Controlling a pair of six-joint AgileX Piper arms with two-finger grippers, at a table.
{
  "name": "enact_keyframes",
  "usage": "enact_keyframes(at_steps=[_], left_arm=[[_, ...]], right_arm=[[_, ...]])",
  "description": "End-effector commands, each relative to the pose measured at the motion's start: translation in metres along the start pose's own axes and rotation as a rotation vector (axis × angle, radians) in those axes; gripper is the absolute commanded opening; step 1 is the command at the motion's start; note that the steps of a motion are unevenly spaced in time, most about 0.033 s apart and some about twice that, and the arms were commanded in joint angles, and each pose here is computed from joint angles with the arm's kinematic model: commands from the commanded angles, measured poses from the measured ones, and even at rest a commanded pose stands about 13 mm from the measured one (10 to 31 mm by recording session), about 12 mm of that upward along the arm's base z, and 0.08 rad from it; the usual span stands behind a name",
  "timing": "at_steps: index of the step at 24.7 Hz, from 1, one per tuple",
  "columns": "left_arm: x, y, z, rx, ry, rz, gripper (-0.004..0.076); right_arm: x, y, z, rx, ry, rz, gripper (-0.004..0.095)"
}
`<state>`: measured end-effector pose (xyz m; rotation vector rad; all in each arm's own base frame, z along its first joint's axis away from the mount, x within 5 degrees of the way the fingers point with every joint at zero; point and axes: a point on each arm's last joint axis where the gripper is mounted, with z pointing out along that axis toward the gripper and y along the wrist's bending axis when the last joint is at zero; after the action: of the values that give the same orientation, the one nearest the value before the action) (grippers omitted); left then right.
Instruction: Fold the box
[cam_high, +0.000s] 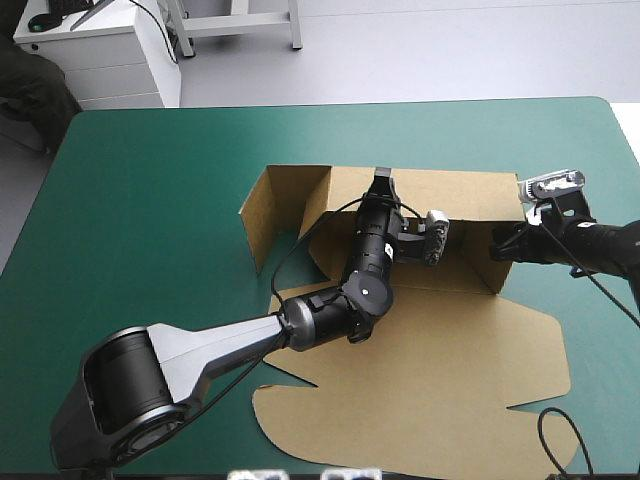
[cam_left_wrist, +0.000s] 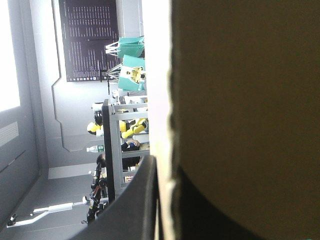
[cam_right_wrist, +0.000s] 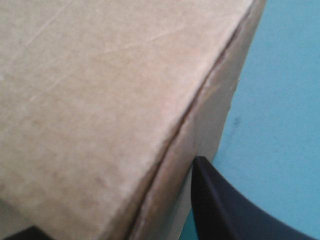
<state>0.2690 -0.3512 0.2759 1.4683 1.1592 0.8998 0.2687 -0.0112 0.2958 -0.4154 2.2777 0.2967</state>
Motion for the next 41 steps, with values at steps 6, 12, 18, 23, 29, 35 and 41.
enact_keyframes(at_steps=[6,12,18,23,29,35,41], left_arm=[[0.005,0.026,-0.011,-0.059,0.016,-0.082,-0.0008],[0.005,0.026,-0.011,-0.060,0.015,-0.081,-0.0008],[0.004,0.025,-0.010,-0.056,0.007,-0.083,0.0025],[0.002,0.024,-0.010,-0.043,-0.020,-0.145,0.0290],[-0.010,0.026,-0.022,-0.102,-0.026,-0.177,0.0375],[-0.036,0.032,-0.057,-0.228,-0.042,-0.208,0.0366],[-0.056,0.027,-0.083,-0.245,-0.080,-0.210,0.0366]], right_arm=[[-0.016,-0.001,-0.010,0.037,-0.119,0.051,0.0000],[-0.014,0.003,-0.010,-0.006,-0.095,0.073,0.0000],[-0.012,0.003,-0.010,-0.009,-0.073,0.092,0.0000],[-0.011,0.003,-0.010,-0.009,-0.069,0.094,0.0000],[-0.011,-0.002,-0.010,0.053,-0.067,0.141,0.0000],[-0.012,-0.006,-0.010,0.094,-0.089,0.168,0.0000],[-0.013,-0.006,-0.010,0.094,-0.092,0.173,0.0000]])
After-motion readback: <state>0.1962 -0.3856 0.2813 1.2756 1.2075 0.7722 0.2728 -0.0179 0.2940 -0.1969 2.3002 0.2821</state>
